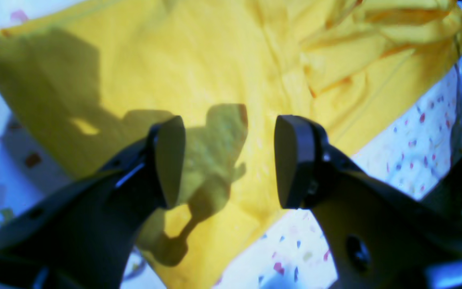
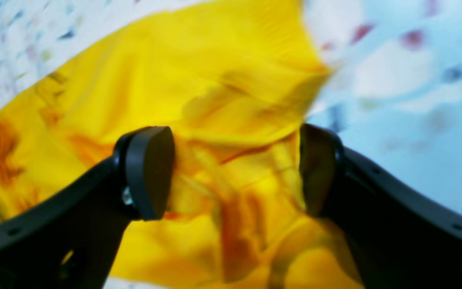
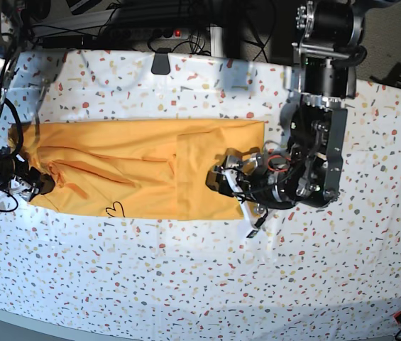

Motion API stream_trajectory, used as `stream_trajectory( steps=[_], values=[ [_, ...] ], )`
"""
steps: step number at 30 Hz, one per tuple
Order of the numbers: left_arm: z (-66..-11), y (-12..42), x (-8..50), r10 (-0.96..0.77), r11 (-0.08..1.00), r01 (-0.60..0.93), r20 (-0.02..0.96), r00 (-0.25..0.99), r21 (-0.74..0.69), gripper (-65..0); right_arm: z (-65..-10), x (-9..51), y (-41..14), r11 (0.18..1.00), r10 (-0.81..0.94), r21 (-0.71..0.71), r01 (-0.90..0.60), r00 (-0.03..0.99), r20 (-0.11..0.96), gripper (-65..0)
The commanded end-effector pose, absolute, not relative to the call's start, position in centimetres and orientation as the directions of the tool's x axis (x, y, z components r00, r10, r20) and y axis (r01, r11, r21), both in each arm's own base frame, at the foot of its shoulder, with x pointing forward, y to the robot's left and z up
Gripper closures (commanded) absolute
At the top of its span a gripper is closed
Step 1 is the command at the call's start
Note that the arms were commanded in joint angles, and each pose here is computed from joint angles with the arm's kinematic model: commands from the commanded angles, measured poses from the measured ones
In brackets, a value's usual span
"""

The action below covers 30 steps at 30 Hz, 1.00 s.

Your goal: Fold the T-shirt properly

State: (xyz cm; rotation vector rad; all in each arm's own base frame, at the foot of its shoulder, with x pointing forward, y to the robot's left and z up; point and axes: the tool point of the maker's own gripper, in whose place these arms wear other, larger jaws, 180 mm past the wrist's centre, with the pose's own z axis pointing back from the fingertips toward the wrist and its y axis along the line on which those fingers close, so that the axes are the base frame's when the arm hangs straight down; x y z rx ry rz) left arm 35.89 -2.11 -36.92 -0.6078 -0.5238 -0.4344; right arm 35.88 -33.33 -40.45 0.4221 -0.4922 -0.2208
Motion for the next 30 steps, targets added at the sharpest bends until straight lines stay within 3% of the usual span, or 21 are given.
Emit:
stream_trajectory(
  steps=[1,7,8,13,16,23,30],
  values=[
    [-35.0,-2.9,36.9,-0.202,0.717,0.548,0.625,0.754,-0.431,-34.4,-40.8,34.6,-32.8,0.887,-0.271,0.452,0.093,0.897,0.348,-46.0],
    [-36.9,-3.0,35.2,-0.177,0.718,0.520,0.601,0.780,-0.463,-34.4,-40.6,34.6,-32.3,0.874,-0.277,0.478,0.090,0.900,0.337,-45.7],
    [-37.4,-3.0,34.7,-0.169,0.718,0.512,0.595,0.786,-0.472,-34.4,-40.5,34.7,-32.3,0.873,-0.278,0.479,0.090,0.899,0.338,-43.4],
    [-39.4,-3.2,32.4,-0.156,0.713,0.492,0.570,0.806,-0.500,-34.4,-40.3,34.9,-32.2,0.869,-0.282,0.487,0.086,0.895,0.346,-13.8],
    [-39.6,-3.4,31.9,-0.170,0.701,0.508,0.574,0.801,-0.501,-34.4,-40.0,35.1,-32.2,0.872,-0.278,0.484,0.078,0.892,0.356,0.0],
    [-39.2,-3.4,32.5,-0.157,0.701,0.513,0.595,0.788,-0.495,-34.4,-37.0,37.1,-31.6,0.878,-0.244,0.479,-0.002,0.859,0.450,0.0],
    [-39.1,-3.4,32.5,-0.156,0.700,0.514,0.596,0.788,-0.496,-34.4,-31.8,38.6,-26.5,0.821,-0.132,0.531,-0.210,0.834,0.535,0.0]
  ],
)
